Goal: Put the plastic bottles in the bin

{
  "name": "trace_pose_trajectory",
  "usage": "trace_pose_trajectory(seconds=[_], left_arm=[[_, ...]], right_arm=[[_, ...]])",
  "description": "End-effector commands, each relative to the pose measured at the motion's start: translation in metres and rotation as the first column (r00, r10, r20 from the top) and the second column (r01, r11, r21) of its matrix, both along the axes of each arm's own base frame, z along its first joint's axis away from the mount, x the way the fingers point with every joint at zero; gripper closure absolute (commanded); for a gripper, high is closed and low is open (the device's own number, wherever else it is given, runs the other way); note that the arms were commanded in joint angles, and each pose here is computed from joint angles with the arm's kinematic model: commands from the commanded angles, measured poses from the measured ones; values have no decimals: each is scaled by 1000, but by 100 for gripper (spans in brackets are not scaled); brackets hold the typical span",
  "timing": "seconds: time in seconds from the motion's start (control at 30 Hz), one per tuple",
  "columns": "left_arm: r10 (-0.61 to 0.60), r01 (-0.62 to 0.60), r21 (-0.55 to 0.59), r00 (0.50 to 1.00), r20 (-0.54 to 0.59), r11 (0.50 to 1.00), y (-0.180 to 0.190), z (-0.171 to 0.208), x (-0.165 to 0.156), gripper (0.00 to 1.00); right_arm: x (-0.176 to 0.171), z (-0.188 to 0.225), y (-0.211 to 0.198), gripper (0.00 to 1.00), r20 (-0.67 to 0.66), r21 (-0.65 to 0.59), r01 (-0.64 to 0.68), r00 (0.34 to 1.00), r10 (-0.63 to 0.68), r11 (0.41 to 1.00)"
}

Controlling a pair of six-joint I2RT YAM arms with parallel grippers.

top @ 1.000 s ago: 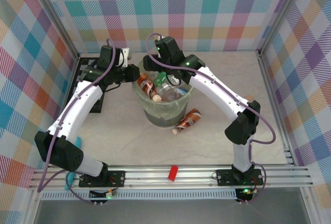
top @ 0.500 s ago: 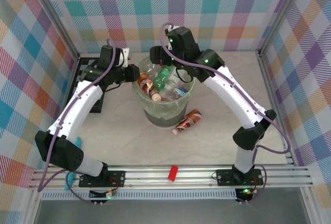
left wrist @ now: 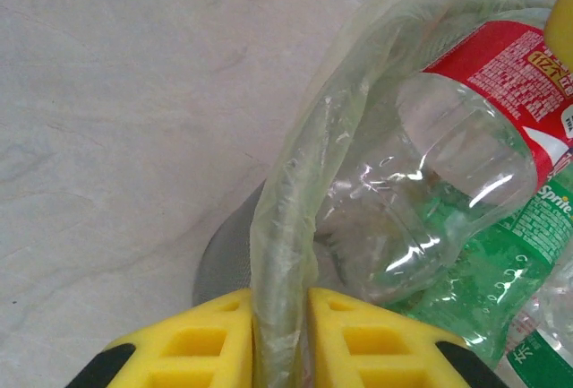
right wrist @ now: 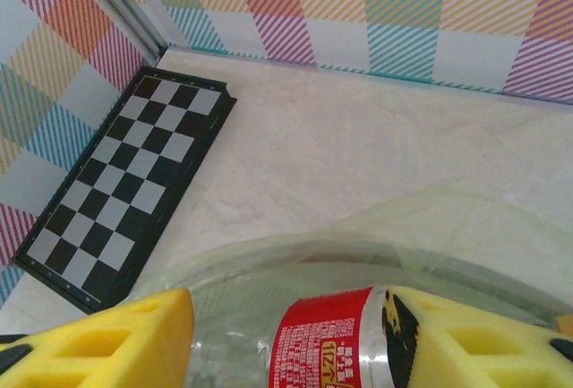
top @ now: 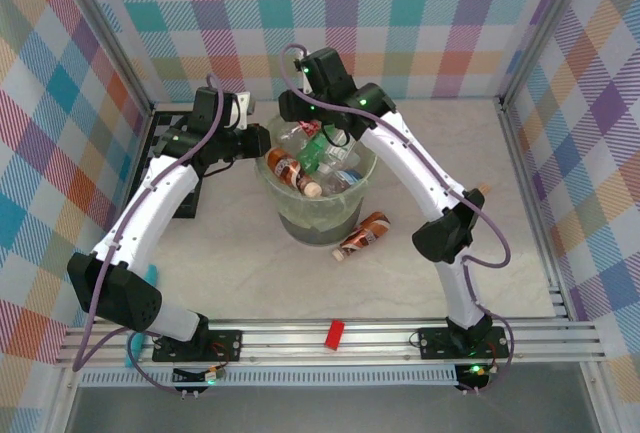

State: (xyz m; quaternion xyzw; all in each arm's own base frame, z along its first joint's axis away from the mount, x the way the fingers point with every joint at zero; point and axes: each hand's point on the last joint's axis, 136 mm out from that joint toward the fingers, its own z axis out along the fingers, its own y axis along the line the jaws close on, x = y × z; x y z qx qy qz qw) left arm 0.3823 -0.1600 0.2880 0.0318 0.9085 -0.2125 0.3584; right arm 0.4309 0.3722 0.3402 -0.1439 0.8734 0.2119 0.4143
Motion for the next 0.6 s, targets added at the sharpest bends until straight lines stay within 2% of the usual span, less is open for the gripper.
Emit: trace_pose_trajectory(seconds=[0.0,0.13,0.33,0.43,0.57], left_arm=[[-15,16,-15,999,43,1000,-3,17,0,79],[-10,11,-17,999,44,1000,-3,17,0,79],[0,2,-31,999,46,1000,-4,16,2,79],[13,-11,-32,999,42,999,-3,13,4,79],[32,-31,-28,998,46,999,0,11,7,81]], right_arm=[[-14,11,-9,41,-26,15,-20,999,20,1000],[-32,58,-20,36,42,88,-46,998,42,995],[-67,114,-60,21,132,152,-33,991,13,988],[-76,107,-96,15,90,151,53,994,-67,987],[-91,65,-158,10,-63,157,235,972,-228,959]])
